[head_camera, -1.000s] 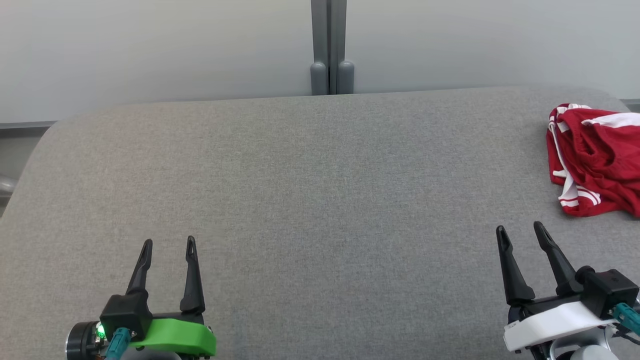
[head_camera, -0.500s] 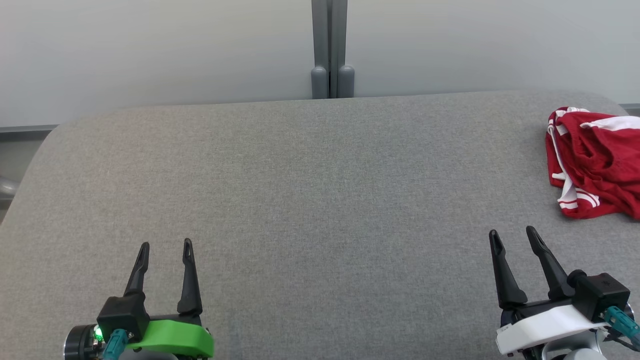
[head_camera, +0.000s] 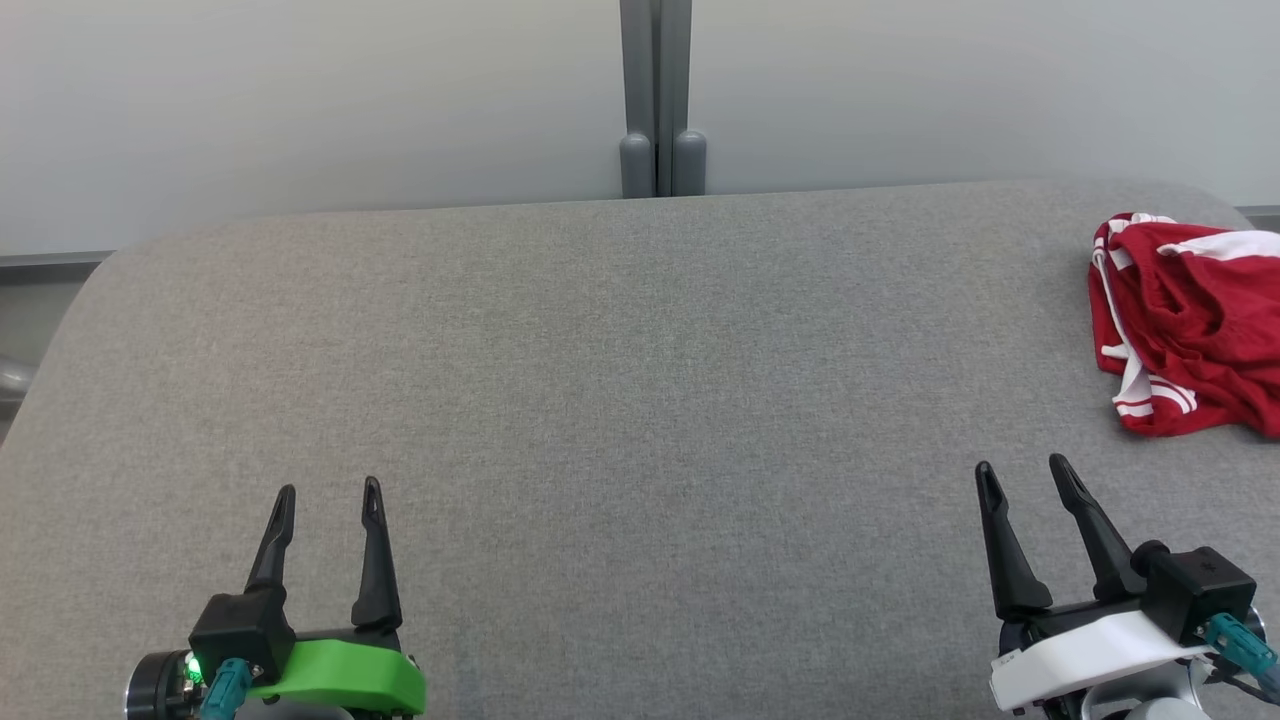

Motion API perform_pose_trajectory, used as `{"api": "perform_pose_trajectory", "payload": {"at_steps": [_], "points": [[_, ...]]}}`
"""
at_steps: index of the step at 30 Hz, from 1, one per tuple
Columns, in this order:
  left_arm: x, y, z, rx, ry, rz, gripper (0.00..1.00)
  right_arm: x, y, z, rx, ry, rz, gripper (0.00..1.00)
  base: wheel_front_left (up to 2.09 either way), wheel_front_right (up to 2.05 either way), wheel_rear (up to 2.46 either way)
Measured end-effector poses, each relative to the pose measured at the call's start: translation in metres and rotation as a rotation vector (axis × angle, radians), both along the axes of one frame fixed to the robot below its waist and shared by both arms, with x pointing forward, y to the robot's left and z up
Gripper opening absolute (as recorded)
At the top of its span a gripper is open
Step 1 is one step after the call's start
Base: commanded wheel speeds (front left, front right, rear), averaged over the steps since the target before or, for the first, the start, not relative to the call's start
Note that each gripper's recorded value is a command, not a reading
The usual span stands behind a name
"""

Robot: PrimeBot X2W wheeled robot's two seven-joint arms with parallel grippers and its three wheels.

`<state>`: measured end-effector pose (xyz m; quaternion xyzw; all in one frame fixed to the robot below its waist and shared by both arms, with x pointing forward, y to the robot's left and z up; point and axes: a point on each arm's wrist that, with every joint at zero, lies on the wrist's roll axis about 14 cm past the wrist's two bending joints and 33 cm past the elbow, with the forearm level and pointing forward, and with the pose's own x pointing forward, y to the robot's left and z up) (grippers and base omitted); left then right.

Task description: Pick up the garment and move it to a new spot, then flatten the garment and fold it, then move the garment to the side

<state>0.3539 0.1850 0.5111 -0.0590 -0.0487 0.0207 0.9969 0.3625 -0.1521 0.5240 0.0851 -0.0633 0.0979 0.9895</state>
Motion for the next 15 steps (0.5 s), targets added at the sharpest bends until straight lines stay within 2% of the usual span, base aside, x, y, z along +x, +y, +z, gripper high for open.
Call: {"api": "perform_pose_trajectory", "payload": {"at_steps": [2, 3, 8, 15], "points": [[0.000, 0.000, 0.000, -0.001, 0.000, 0.000, 1.00, 0.000, 0.000, 0.000, -0.003, 0.000, 0.000, 1.00, 0.00, 0.00, 0.00], [0.000, 0.000, 0.000, -0.003, 0.001, 0.000, 0.00, 0.000, 0.000, -0.001, -0.003, 0.002, 0.000, 0.00, 0.00, 0.00, 0.00], [-0.005, -0.001, -0.019, -0.008, 0.059, -0.001, 0.00, -0.004, 0.001, -0.017, 0.001, 0.052, -0.003, 0.00, 0.00, 0.00, 0.00], [-0.006, 0.004, -0.029, -0.135, 0.106, 0.018, 0.00, -0.004, -0.005, -0.025, 0.116, 0.109, -0.027, 0.00, 0.00, 0.00, 0.00]]}}
